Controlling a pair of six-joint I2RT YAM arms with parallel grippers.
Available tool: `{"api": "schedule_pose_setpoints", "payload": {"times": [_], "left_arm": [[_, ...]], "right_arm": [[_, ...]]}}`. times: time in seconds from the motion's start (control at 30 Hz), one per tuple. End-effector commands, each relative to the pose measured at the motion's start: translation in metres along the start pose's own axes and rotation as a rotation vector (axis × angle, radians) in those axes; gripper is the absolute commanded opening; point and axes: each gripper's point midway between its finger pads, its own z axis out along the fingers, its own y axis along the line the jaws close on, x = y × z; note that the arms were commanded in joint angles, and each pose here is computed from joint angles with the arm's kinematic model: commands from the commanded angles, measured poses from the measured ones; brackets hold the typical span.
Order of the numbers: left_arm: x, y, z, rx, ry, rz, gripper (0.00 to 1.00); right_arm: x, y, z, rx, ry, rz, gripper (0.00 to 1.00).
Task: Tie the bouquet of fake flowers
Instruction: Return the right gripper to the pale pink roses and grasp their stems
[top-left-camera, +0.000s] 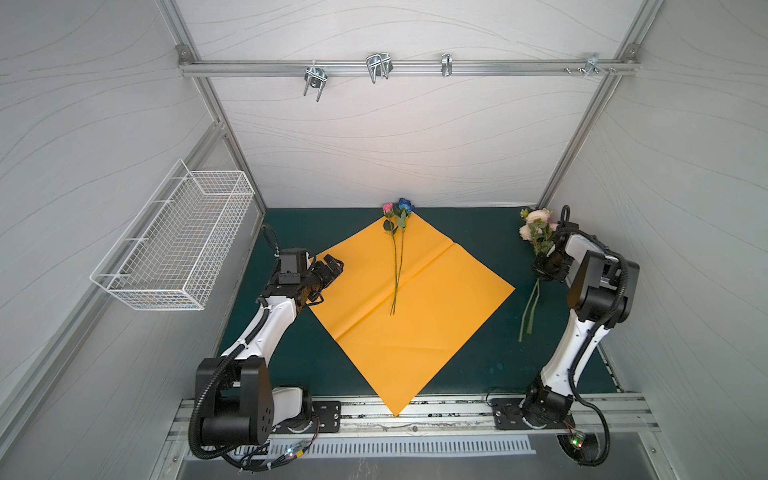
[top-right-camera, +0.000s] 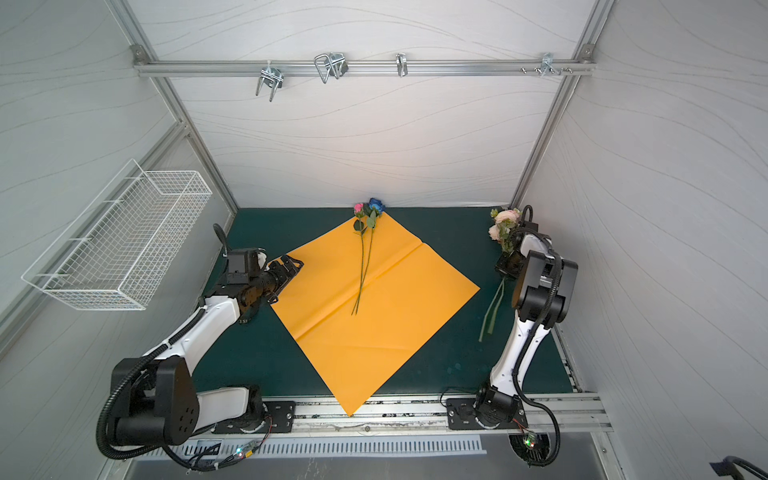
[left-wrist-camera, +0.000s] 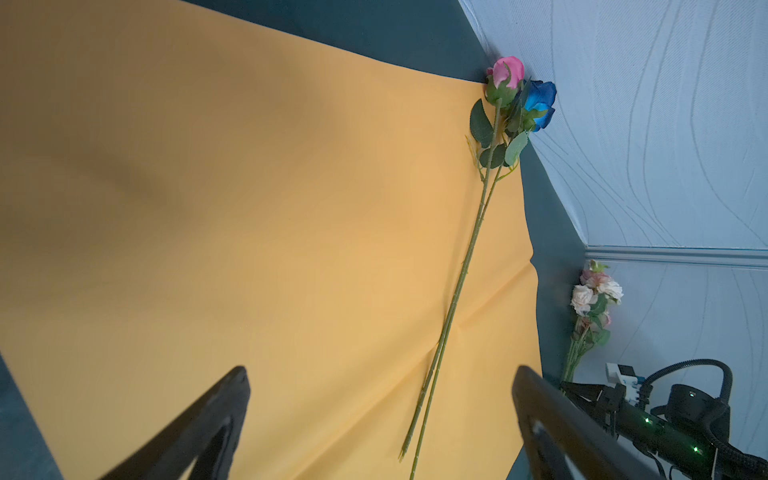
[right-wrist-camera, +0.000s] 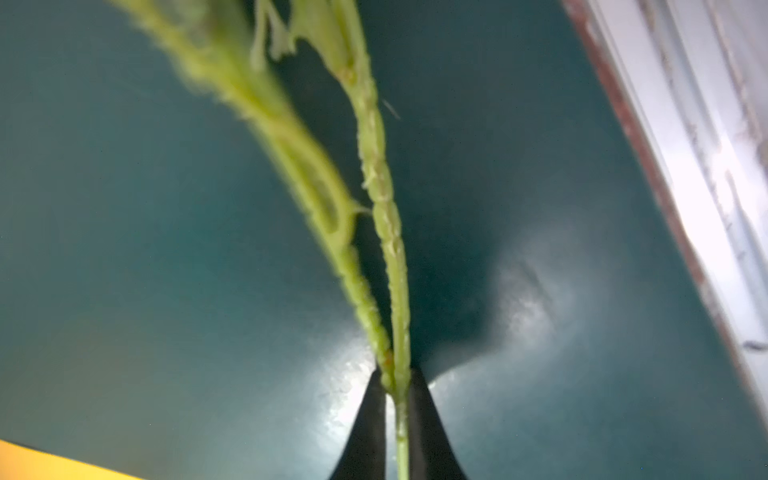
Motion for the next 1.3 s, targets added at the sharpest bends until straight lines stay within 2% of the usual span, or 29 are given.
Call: {"api": "schedule_pose_setpoints", "payload": {"times": [0.0,0.23,0.33,0.37,0.43,0.6,0.83,1.0,1.27], "left_arm": [[-0.007,-0.011,0.0,0.04,-0.022,0.009,0.99],[-0.005,-0.01,0.001,0.043,-0.02,0.005,0.99],[-0.006,-0.011,0.0,0.048,-0.021,0.007,0.99],[-0.006,-0.011,0.0,0.048,-0.021,0.007,0.99],[-0.005,-0.011,0.0,0.047,-0.02,0.005,0.99],[-0.005,-0.012,-0.002,0.05,-0.02,0.006,0.99],[-0.005,-0.011,-0.006,0.045,-0.027,0.009,0.99],[-0.005,-0.012,-0.006,0.045,-0.026,0.012,0.99],[-0.007,-0.013,-0.006,0.041,-0.027,0.015,0.99]], "right_arm": [[0.036,0.02,0.004,-0.042,0.11,-0.046,0.0],[0.027,0.041,-0.034,-0.032,0.022,-0.102,0.0],[0.024,0.039,-0.04,-0.021,0.0,-0.106,0.12],[0.024,0.038,-0.04,-0.013,0.0,-0.108,0.18],[0.025,0.033,-0.034,0.012,0.013,-0.112,0.23],[0.027,0.03,-0.022,0.022,0.033,-0.115,0.18],[0.022,0.034,-0.016,0.002,0.022,-0.089,0.31],[0.012,0.03,-0.009,-0.023,0.003,-0.004,0.32],[0.0,0.027,0.0,-0.039,-0.003,0.071,0.22]]}}
